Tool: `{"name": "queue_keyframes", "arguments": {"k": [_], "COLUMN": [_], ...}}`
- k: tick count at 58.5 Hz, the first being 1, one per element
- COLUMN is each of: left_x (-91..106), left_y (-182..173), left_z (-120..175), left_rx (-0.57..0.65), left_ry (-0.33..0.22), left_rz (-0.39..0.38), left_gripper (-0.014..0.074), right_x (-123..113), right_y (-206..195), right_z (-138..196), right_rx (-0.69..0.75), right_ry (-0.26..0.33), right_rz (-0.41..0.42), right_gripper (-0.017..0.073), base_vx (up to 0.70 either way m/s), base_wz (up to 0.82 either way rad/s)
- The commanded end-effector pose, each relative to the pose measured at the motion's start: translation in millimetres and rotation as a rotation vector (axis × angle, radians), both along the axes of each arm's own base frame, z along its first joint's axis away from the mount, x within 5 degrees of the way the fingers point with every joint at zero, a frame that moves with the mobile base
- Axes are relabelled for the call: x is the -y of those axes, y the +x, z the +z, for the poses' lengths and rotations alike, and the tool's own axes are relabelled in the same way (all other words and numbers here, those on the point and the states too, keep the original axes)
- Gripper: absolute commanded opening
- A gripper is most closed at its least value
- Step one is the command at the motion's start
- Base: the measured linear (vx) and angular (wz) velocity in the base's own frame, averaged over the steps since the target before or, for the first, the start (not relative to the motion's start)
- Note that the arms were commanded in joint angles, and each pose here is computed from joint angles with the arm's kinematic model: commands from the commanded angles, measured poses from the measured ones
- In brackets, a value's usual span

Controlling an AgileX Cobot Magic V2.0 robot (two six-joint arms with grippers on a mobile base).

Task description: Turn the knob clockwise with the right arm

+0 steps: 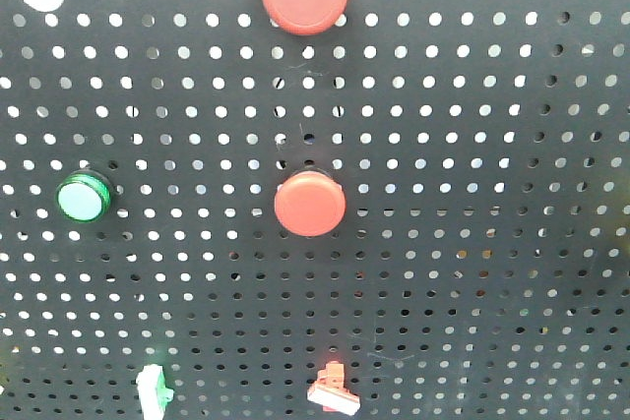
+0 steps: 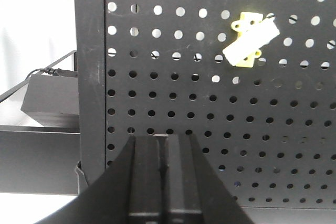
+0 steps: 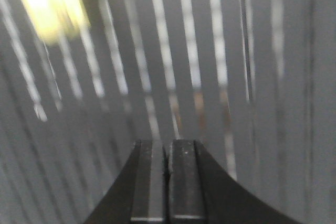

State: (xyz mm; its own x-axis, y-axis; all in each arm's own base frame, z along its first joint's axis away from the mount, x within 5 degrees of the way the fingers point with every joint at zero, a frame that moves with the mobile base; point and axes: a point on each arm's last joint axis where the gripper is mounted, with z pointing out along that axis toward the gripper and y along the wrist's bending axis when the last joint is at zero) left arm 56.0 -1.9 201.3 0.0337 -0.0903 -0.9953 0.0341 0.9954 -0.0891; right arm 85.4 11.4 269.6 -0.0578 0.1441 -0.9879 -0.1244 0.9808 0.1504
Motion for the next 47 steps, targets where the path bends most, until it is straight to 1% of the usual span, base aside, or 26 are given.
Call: {"name": "queue_keyframes", "arguments": {"k": [1, 4, 5, 9, 13, 19, 25, 27, 32, 47], "left_x": [-1.0, -1.0, -1.0, -1.0, -1.0, -1.0, -1.0, -1.0, -1.0, -1.0], "left_y": [0.1, 0.1, 0.1, 0.1, 0.1, 0.1, 0.1, 0.1, 0.1, 0.1], "left_z": [3.0, 3.0, 3.0, 3.0, 3.0, 3.0, 3.0, 3.0, 2.9, 3.0], "left_rx": [0.068, 0.068, 0.068, 0.068, 0.068, 0.068, 0.068, 0.068, 0.067, 0.068], "left_ry": [-0.02, -0.02, -0.02, -0.02, -0.02, -0.02, -0.02, -0.02, -0.02, -0.02], "left_rz": [0.011, 0.011, 0.011, 0.011, 0.011, 0.011, 0.011, 0.011, 0.01, 0.011], "left_gripper": [-0.0006, -0.0006, -0.0006, -0.0006, -0.0006, -0.0006, -0.0006, -0.0006, -0.0006, -0.0006], "right_x": [2.1, 2.1, 2.3, 3.8, 5.4, 7.3, 8.2, 8.5, 8.7, 11.8], "right_y": [1.6, 0.0, -0.7, -6.2, -11.4, -20.5, -27.1, -28.8, -29.1, -29.3], "right_z": [-1.3, -11.5, -15.9, -27.3, -38.6, -51.4, -67.1, -69.5, -70.5, -70.6], "right_rx": [0.051, 0.037, 0.035, 0.048, 0.055, 0.103, 0.134, 0.108, 0.094, 0.091], "right_ry": [-0.008, -0.046, -0.084, -0.185, -0.189, -0.193, -0.187, -0.186, -0.19, -0.186], "right_rz": [-0.025, -0.022, -0.022, -0.031, -0.046, -0.07, -0.081, -0.081, -0.082, -0.138], "right_gripper": [-0.0009, -0.0009, -0.0009, -0.0009, -0.0009, -0.0009, -0.0009, -0.0009, -0.0009, -0.0009], "base_vx": [0.0, 0.0, 0.0, 0.0, 0.0, 0.0, 0.0, 0.0, 0.0, 0.0], "base_wz": [0.0, 0.0, 0.0, 0.0, 0.0, 0.0, 0.0, 0.0, 0.0, 0.0]}}
